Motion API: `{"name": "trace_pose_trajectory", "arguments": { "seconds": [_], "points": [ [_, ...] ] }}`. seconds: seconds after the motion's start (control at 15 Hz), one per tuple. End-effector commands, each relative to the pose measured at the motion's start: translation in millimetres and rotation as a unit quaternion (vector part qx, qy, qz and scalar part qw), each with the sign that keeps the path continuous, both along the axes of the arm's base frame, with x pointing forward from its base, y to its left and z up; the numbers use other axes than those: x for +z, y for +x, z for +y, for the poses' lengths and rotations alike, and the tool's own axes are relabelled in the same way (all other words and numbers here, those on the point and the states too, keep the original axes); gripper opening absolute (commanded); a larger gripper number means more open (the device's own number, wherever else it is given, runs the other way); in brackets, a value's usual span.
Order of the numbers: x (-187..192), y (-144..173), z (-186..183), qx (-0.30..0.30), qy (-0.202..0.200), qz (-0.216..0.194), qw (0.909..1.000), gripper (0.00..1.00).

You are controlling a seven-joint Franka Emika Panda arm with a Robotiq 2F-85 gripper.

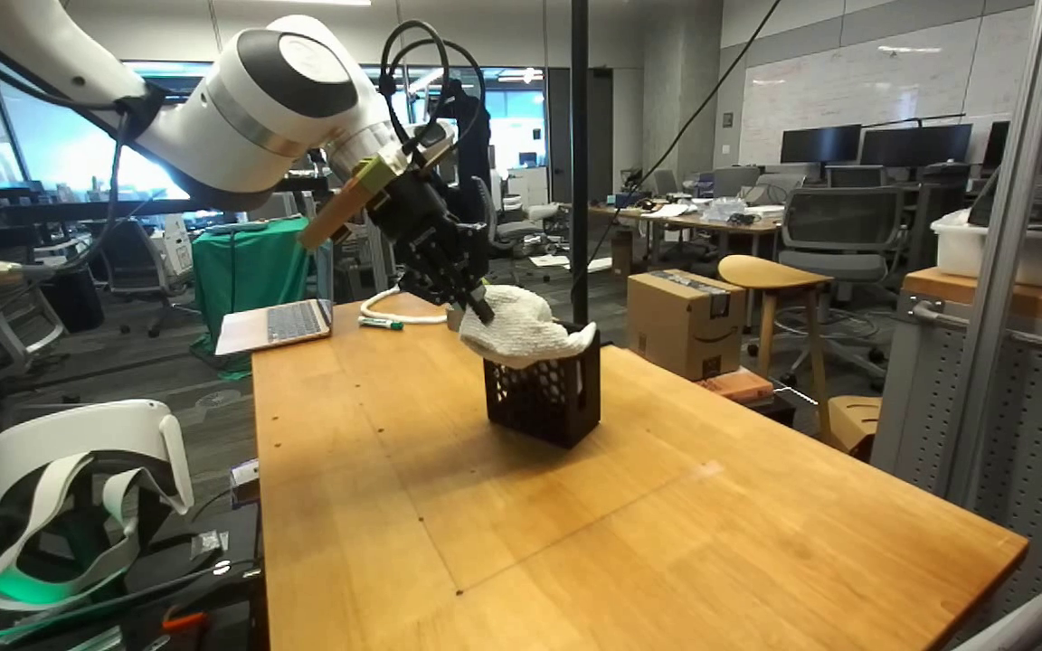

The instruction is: Put the white towel in the black box

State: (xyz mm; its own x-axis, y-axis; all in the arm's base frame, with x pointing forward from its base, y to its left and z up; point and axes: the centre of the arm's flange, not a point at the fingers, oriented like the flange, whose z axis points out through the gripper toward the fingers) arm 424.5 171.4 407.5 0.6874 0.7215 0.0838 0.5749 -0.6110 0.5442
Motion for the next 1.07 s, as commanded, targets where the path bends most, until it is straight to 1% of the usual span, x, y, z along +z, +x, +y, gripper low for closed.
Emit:
{"name": "trace_pose_trajectory", "arguments": {
  "seconds": [0.0,0.2,0.4,0.67,1.0],
  "points": [
    [14,10,10,0.029,-0.009,-0.031,0.9991,0.06],
    [15,16,16,0.047,-0.008,-0.044,0.9979,0.06],
    [7,23,19,0.066,0.006,-0.052,0.9965,0.06],
    [-3,36,19,0.08,0.028,-0.05,0.9951,0.06],
    [-10,57,11,0.078,0.052,-0.043,0.9947,0.06]
  ]
}}
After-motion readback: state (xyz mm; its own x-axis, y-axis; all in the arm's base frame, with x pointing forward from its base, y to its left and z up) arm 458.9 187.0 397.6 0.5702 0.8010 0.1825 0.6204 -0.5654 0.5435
